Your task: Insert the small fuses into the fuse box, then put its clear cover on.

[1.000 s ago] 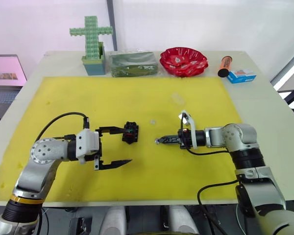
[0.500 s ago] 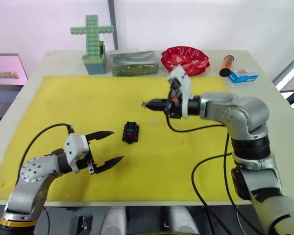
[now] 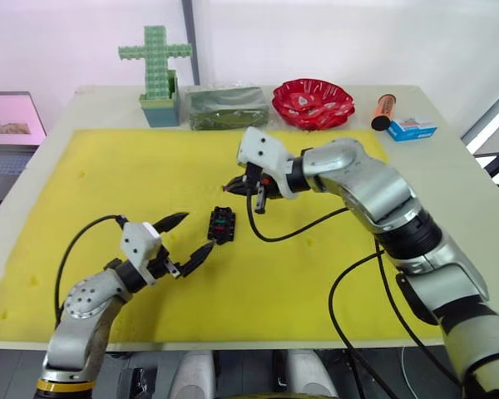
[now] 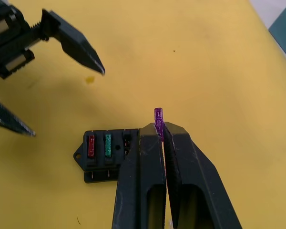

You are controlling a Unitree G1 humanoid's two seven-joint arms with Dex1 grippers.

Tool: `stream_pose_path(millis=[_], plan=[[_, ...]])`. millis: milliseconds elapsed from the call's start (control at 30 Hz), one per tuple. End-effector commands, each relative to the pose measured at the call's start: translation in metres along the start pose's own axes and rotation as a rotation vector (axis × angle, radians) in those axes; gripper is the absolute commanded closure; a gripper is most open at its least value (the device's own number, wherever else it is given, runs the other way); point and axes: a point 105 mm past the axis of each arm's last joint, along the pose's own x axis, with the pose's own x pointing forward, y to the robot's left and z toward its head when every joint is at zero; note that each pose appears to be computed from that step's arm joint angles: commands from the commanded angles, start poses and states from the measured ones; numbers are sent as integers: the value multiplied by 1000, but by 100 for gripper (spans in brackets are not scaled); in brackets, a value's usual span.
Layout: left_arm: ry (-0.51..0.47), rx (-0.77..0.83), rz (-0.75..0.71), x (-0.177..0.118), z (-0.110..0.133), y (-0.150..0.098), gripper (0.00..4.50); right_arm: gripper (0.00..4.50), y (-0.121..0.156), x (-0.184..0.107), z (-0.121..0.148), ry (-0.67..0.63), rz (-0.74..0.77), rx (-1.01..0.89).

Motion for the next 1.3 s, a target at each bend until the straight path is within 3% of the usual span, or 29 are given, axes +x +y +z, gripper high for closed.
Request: stream_pose_path(millis=[33,867,1300], plan=[[-44,17,14,2,9,-2,0,448,-1,2,6,11,1,-57],[-66,13,81,19,8,0,0,448,17,22,-8,24,49,-108],[-61,9,72,21,9,-2,0,448,12,24,-16,39,32,-100]])
